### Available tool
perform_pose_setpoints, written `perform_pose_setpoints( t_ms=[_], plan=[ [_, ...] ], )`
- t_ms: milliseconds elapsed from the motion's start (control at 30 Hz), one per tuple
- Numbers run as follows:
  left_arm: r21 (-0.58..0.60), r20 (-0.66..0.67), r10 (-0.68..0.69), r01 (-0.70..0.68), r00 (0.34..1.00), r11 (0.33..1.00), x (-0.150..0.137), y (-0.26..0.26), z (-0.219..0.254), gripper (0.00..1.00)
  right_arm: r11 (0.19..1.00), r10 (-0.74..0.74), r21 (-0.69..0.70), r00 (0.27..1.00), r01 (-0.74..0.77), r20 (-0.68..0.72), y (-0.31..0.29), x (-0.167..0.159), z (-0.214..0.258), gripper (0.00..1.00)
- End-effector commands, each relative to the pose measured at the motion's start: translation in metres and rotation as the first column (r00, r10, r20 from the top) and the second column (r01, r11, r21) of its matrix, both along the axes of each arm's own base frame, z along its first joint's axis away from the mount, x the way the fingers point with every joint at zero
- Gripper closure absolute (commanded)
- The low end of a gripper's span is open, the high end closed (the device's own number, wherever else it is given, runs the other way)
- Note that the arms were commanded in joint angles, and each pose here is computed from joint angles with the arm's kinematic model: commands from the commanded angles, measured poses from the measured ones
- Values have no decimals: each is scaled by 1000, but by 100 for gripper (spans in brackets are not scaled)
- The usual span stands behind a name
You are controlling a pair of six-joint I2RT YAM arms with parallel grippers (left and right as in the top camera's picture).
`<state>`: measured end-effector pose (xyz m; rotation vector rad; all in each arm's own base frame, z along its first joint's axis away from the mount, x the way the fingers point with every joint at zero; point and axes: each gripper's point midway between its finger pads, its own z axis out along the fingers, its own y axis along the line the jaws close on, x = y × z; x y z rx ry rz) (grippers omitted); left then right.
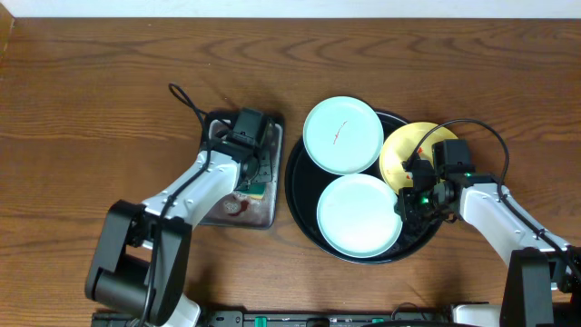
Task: Clean dirty plates on tray and stack at the side
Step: 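Return the sponge to the soapy tray and rinse it with the left gripper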
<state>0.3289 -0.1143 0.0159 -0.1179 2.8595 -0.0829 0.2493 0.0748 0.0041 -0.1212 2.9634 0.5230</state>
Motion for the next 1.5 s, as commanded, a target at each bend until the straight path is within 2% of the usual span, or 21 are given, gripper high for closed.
perform_pose_setpoints(
  t_ms=[0, 33, 167, 533, 567, 633, 667, 700, 733, 900, 1000, 1033, 1067, 1100, 1267, 1467],
  plan=[
    [50, 3, 1, -2, 1000, 999, -1, 10, -4, 44, 1000, -2, 5, 1000, 2, 0, 1, 0, 0, 89],
    [51, 1, 1, -1, 1000, 999, -1, 10, -4, 38, 1000, -2, 5, 1000, 2, 0, 1, 0, 0, 89],
    [55, -33, 0, 2, 999, 998, -9, 11, -6, 34, 1000, -2, 5, 1000, 2, 0, 1, 0, 0, 89],
    [13, -168, -19, 21, 986, 1000, -44, 8, -18, 34, 1000, -2, 5, 1000, 2, 0, 1, 0, 0, 88],
    [14, -171, -19, 21, 985, 1000, -45, 9, -19, 36, 1000, -2, 5, 1000, 2, 1, 1, 0, 0, 88],
    [17, -178, -18, 22, 984, 1000, -47, 10, -19, 53, 1000, -2, 5, 1000, 2, 0, 1, 0, 0, 89],
    [18, -182, -18, 22, 983, 1000, -48, 10, -20, 65, 1000, -2, 5, 1000, 2, 0, 1, 0, 0, 89],
    [19, -185, -18, 22, 983, 1000, -48, 10, -20, 81, 1000, -2, 5, 1000, 2, 0, 1, 0, 0, 89],
    [19, -185, -18, 22, 983, 1000, -49, 10, -20, 92, 1000, -2, 5, 1000, 2, 0, 1, 0, 0, 88],
    [18, -165, -15, 19, 986, 1000, -44, 11, -14, 93, 1000, -2, 5, 1000, 2, 0, 1, 0, 0, 88],
    [31, -101, -9, 12, 995, 999, -32, 12, 1, 93, 1000, -2, 5, 1000, 2, 0, 1, 0, 0, 88],
    [30, -77, -8, 11, 997, 999, -28, 12, 7, 77, 1000, -2, 5, 1000, 2, 0, 1, 0, 0, 88],
    [28, -50, -7, 9, 999, 1000, -23, 11, 12, 51, 1000, -2, 5, 1000, 2, 0, 1, 0, 0, 88],
    [24, -5, -7, 8, 1000, 1000, -15, 11, 20, 36, 1000, -2, 5, 1000, 2, 1, 1, 0, 0, 88],
    [25, 61, 0, -2, 998, 1000, -1, 10, 25, 30, 1000, -2, 5, 1000, 2, 0, 1, 0, 0, 88],
    [32, 43, 0, -2, 999, 999, 2, 9, 10, 27, 1000, -2, 5, 1000, 2, 0, 1, 0, 0, 88]
  ],
)
